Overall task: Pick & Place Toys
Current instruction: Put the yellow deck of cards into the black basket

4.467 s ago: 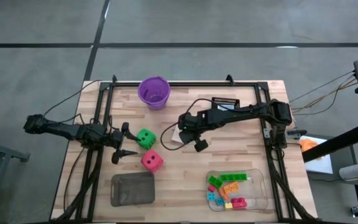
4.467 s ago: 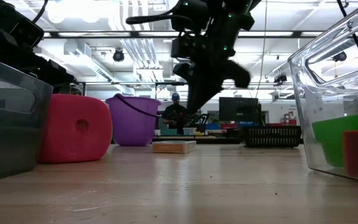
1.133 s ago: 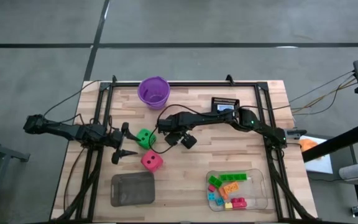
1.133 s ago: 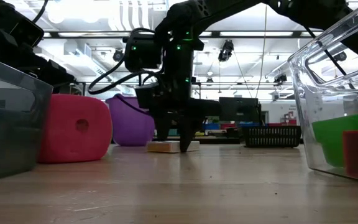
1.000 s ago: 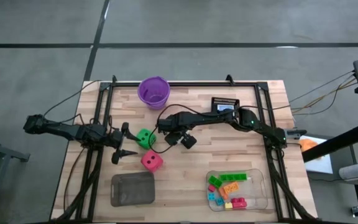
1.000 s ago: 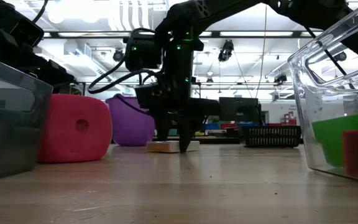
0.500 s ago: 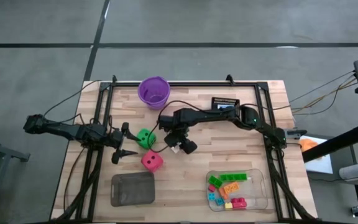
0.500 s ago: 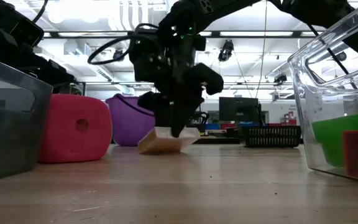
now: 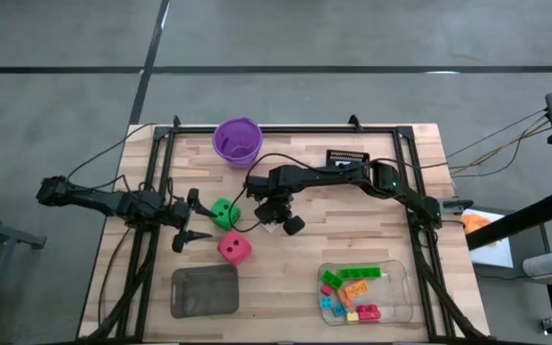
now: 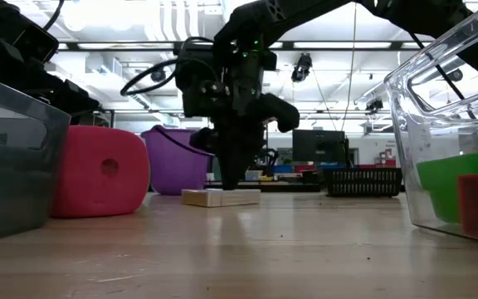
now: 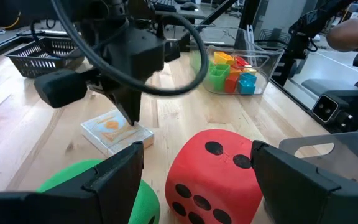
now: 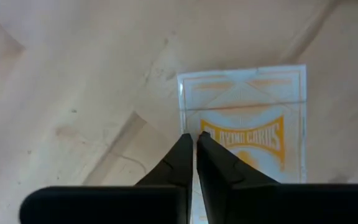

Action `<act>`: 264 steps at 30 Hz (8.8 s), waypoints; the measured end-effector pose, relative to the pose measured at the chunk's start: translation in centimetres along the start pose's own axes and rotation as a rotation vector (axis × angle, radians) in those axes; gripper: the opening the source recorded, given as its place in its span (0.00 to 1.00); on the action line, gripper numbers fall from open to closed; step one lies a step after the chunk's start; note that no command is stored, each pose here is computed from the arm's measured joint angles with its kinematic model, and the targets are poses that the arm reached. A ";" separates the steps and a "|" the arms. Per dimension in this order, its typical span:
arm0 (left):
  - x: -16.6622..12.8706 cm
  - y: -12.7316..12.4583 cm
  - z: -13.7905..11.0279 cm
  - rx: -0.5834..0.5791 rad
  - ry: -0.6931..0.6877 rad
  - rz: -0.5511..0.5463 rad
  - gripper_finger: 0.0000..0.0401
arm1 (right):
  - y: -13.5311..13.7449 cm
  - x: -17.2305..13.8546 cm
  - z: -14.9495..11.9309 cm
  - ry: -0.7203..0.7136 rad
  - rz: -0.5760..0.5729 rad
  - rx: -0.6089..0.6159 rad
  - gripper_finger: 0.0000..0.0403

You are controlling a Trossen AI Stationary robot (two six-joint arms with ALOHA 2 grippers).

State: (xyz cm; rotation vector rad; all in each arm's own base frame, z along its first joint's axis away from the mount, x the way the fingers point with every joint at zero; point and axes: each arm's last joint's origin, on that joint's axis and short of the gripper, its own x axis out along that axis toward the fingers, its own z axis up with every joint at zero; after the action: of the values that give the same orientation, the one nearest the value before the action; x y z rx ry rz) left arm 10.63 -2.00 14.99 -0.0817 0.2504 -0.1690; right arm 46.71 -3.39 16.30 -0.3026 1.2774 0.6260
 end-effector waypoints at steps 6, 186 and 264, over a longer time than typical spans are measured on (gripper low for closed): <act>0.0 0.0 0.0 0.000 0.000 0.000 0.75 | 0.0 -0.1 -0.1 0.036 -0.044 0.026 0.04; 0.0 0.0 0.0 0.000 0.000 0.000 0.75 | -1.6 -17.5 5.7 -1.170 -0.675 -0.132 0.72; 0.0 0.0 0.0 0.000 0.000 0.003 0.75 | 10.6 -12.0 -21.0 -0.287 -1.115 0.618 0.72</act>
State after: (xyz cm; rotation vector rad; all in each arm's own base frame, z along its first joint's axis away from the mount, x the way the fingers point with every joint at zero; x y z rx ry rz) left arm 10.63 -1.99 14.98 -0.0808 0.2507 -0.1659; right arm 21.95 -9.47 23.14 -0.3354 0.7861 -0.6504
